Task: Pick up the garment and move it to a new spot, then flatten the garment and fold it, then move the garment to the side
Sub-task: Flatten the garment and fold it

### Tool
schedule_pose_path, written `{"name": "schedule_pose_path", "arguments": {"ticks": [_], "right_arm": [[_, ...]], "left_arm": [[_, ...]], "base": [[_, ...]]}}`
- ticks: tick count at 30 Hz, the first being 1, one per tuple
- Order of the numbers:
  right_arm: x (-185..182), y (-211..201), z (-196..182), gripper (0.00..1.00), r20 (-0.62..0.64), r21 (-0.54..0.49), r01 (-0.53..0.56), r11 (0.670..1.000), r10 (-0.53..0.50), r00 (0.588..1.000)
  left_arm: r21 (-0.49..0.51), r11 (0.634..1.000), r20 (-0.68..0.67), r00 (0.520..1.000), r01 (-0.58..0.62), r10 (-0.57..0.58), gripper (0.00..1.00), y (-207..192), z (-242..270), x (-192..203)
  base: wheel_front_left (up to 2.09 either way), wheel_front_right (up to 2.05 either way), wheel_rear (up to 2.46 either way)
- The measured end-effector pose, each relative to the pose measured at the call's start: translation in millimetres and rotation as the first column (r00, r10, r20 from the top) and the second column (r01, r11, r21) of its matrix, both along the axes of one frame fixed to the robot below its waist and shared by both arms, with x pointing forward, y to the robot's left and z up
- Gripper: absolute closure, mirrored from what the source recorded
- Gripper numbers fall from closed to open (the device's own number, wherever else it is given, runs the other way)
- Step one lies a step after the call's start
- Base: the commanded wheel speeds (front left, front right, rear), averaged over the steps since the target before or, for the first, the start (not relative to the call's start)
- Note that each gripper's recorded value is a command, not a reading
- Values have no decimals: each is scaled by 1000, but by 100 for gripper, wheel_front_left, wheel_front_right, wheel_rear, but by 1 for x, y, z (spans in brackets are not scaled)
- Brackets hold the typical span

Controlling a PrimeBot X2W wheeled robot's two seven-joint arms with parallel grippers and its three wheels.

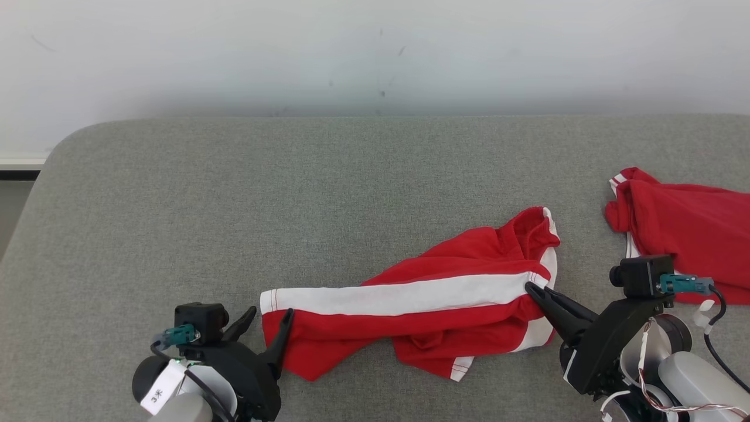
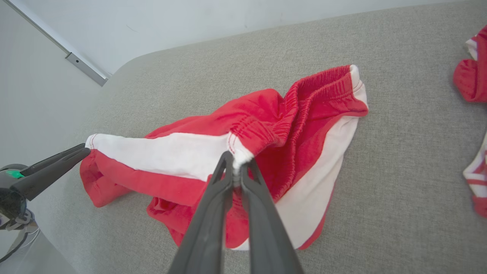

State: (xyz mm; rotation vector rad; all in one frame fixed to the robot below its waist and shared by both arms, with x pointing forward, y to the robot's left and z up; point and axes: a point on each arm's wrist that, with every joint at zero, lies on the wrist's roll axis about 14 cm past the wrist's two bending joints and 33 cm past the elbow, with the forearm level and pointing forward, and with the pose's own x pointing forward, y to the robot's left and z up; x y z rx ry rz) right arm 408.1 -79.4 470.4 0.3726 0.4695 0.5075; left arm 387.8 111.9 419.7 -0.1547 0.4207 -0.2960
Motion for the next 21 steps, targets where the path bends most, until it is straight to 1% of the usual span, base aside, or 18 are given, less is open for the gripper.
{"name": "schedule_pose_path", "arguments": {"ticks": [10,11,12,13,14,16,17,18,21], "right_arm": [[1,0,-1,100,4,-8,-4,1000,5,1000],[3,0,1,100,7,-8,-4,1000,4,1000],[3,0,1,100,7,-8,-4,1000,4,1000],[3,0,0,100,6,-9,-4,1000,4,1000],[3,0,-1,100,5,-10,-5,1000,5,1000],[3,0,-2,100,2,-11,-6,1000,6,1000],[3,-1,-2,100,1,-12,-6,1000,6,1000],[3,-1,-2,100,1,-12,-5,1000,5,1000],[3,-1,-3,100,0,-13,-5,1000,5,1000]], "left_arm": [[19,1000,-21,1000,13,-12,0,-2,1,4],[18,1000,-28,999,18,-17,24,-4,0,3],[16,1000,-29,999,19,-18,50,-5,0,3],[15,1000,-34,999,21,-21,66,-6,0,2],[17,1000,-39,999,24,-24,72,-6,-1,2],[17,1000,-40,999,26,-25,93,-7,-1,1],[18,999,-43,999,27,-26,95,-7,-2,1],[17,1000,-41,999,26,-26,100,-7,-1,1],[15,1000,-38,999,24,-24,100,-7,0,2]], "base": [[0,0,0],[0,0,0],[0,0,0],[0,0,0],[0,0,0],[0,0,0],[0,0,0],[0,0,0],[0,0,0]]}}
